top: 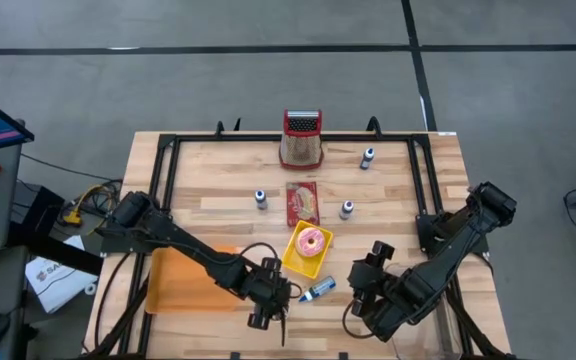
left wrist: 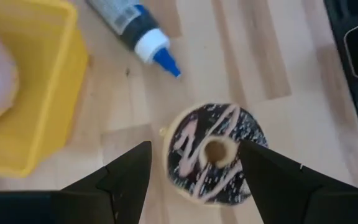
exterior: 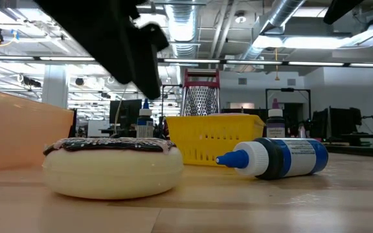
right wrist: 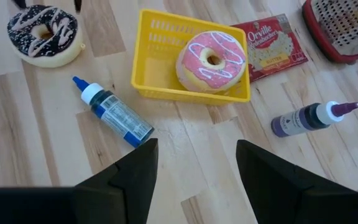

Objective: Pick & Place Food Item
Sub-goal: Put the brown donut into the yellow basket

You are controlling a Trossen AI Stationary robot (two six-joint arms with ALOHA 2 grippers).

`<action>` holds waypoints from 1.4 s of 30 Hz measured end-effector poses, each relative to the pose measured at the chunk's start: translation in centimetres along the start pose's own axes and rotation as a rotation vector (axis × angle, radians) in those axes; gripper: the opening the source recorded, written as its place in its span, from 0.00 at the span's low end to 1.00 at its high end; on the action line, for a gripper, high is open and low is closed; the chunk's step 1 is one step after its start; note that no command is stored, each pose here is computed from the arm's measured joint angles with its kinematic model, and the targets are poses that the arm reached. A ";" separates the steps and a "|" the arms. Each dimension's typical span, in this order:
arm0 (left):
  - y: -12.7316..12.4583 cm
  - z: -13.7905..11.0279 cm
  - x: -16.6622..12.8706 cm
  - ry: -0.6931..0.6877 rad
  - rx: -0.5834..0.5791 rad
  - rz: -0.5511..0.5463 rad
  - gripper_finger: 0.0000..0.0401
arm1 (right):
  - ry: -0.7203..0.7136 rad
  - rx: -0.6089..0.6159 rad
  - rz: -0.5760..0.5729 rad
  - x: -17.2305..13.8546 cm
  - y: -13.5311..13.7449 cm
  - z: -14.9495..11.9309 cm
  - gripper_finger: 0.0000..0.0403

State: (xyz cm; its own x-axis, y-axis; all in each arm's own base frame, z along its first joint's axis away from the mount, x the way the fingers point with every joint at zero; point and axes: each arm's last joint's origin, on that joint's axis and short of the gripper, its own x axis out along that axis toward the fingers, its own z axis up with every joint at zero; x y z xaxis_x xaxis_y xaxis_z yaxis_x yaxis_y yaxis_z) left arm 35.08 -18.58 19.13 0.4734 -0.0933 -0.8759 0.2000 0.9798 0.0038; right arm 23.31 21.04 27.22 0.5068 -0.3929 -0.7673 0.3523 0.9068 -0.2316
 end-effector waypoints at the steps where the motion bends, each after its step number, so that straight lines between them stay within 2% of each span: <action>1: 0.0 -0.2 0.4 0.020 0.016 0.002 0.60 | -0.002 0.001 0.000 0.0 0.0 0.0 0.52; 14: 0.3 -0.6 2.5 0.053 0.066 0.005 0.60 | -0.019 -0.003 0.008 -0.3 0.2 -0.2 0.52; 42: 0.6 -0.7 3.9 0.057 0.089 -0.016 0.60 | -0.022 -0.006 0.014 -0.4 0.4 -0.3 0.52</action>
State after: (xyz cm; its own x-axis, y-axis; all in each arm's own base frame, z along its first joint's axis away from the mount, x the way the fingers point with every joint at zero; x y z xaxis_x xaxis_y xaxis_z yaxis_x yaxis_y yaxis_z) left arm 36.46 -18.25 15.43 0.4203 -0.0957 -0.9023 0.2834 0.9585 0.0304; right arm 23.01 21.56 27.25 0.5290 -0.3832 -0.7572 0.3404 0.9131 -0.2243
